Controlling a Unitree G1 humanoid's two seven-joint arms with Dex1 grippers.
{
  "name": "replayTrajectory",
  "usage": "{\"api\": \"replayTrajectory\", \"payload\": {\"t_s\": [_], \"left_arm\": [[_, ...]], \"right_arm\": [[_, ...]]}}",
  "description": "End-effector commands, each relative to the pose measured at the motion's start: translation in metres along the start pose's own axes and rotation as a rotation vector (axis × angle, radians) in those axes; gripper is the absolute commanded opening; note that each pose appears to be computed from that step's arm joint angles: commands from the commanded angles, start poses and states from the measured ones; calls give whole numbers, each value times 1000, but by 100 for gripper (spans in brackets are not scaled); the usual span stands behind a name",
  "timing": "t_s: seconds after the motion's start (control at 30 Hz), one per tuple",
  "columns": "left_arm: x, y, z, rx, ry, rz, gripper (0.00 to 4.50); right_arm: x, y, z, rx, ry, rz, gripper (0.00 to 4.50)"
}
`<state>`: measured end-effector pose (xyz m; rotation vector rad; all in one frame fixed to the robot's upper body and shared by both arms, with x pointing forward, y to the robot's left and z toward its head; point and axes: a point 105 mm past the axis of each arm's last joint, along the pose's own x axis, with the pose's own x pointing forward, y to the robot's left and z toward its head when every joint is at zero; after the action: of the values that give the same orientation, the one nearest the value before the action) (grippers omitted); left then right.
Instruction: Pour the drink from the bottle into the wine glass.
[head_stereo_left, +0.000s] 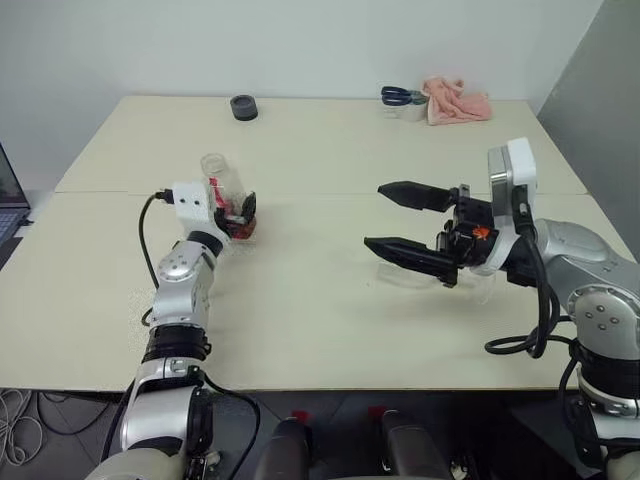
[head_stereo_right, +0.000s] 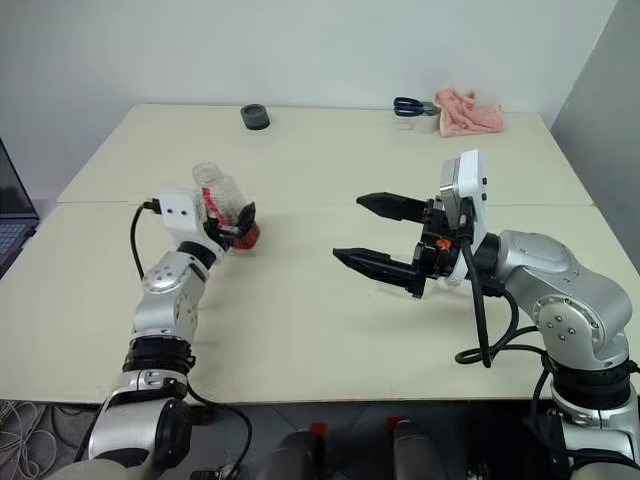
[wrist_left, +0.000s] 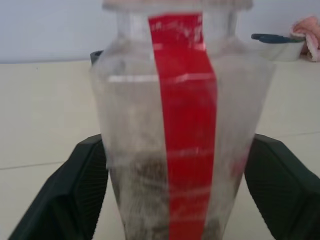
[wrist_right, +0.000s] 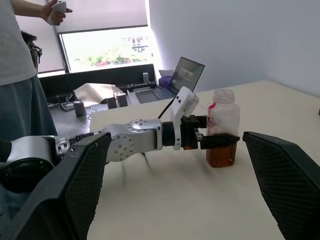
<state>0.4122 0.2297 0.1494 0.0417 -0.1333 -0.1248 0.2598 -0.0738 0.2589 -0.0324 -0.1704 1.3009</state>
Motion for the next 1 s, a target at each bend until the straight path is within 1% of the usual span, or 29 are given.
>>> {"api": "replayTrajectory", "payload": {"t_s": [0.03,0.27,0.37,0.47,0.53,0.63,0.73,0.77,0.87,1.0], "left_arm": [[-6,6,24,11,-71,22,446],[-43,11,8,-22,11,87,446],[-68,5,-9,-74,80,109,446],[-96,-19,-29,-110,179,37,446],[-107,-44,-31,-121,224,-86,446],[-116,-80,-21,-107,251,-312,446],[-127,-119,6,-18,268,-717,446],[-131,-126,14,4,268,-807,446],[-131,-135,39,34,242,-986,446],[-130,-139,56,104,228,-1121,446]], "right_arm": [[0,5,7,-48,-14,11,450],[-11,3,-4,-56,41,-31,450],[-21,4,-9,-66,88,-58,450],[-33,4,-14,-101,166,-87,450],[-39,1,-19,-150,248,-101,450],[-46,-1,-25,-224,344,-88,450],[-50,-7,-35,-317,462,-51,450],[-51,-9,-39,-345,498,-41,450],[-57,-14,-50,-393,591,20,450],[-67,-29,-60,-374,703,22,450]]}}
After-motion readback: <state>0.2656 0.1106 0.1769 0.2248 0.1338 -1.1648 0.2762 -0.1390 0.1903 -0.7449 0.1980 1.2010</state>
